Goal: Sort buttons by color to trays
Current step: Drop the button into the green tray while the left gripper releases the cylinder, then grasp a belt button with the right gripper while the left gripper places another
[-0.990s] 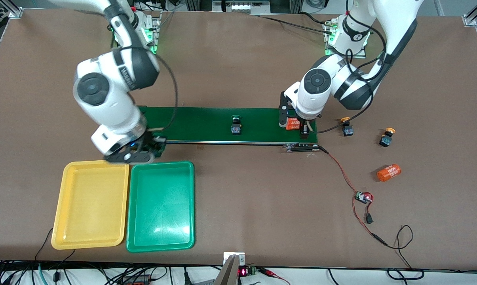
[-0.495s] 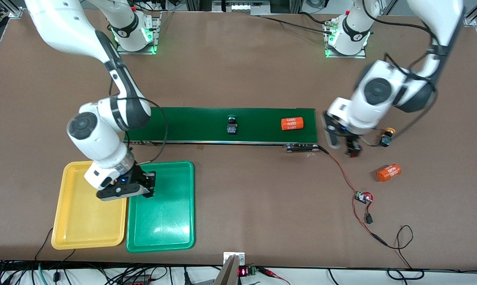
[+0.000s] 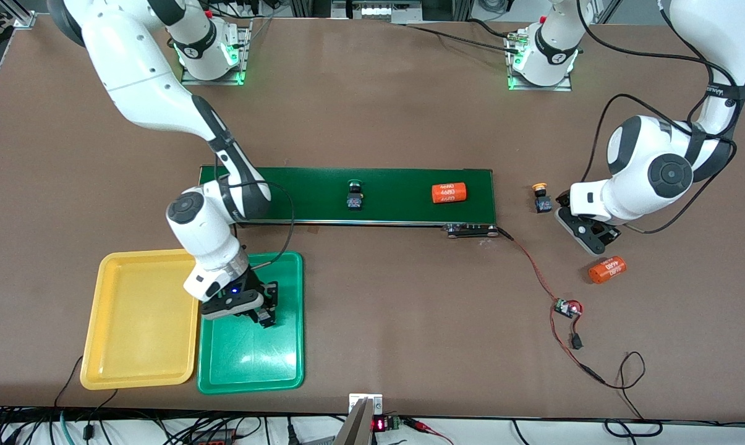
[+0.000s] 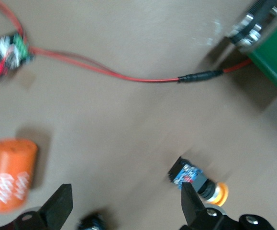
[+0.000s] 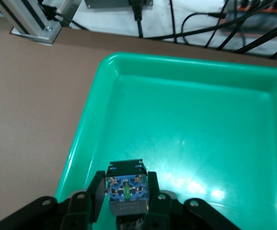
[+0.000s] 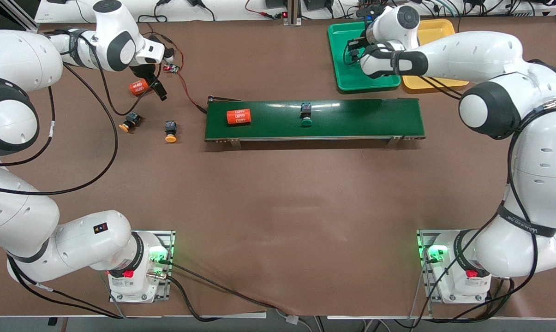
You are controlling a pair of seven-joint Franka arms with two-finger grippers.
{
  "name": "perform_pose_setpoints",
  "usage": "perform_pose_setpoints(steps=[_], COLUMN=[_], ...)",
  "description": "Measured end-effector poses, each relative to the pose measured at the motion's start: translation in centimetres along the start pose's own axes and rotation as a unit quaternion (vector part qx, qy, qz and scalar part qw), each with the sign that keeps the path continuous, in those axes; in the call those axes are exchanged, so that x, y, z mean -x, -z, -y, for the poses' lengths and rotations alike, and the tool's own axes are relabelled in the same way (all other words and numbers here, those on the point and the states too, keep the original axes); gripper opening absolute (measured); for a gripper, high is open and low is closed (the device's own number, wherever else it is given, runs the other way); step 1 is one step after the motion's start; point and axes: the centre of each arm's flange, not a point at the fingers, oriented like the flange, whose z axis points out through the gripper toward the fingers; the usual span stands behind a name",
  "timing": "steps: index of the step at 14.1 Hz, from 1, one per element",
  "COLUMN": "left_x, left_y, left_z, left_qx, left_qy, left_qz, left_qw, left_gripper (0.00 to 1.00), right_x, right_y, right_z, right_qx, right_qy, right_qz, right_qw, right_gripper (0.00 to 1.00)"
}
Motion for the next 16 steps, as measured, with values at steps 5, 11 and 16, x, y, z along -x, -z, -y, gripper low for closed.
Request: perform_pose_setpoints(steps=[5,11,16], left_x=[0.4,2.4,3.2], left_y=[-1.9,-7.9,-9.8], left_z=[-1.0,-1.4,-2.2], left_qx=[0.046,0.12,0.128], left_qy=[0.204,0.341,0.373], left_qz=[0.018,0.056,0.079], left_qw=[0.978,0.931,0.916], left_gripper=[1.0,1.0,1.0], right_x=[-0.5,-2.6,-4.1], right_y=[0.1,4.1,13.8], right_z=[0.1,0.7,1.9], right_qx=[0.0,0.016,0.05], right_qy=[0.002,-0.02,-0.072], right_qz=[-0.002,0.1,0.212], right_qw=[1.0,0.995,0.973], right_gripper=[0.93,1.0,1.0])
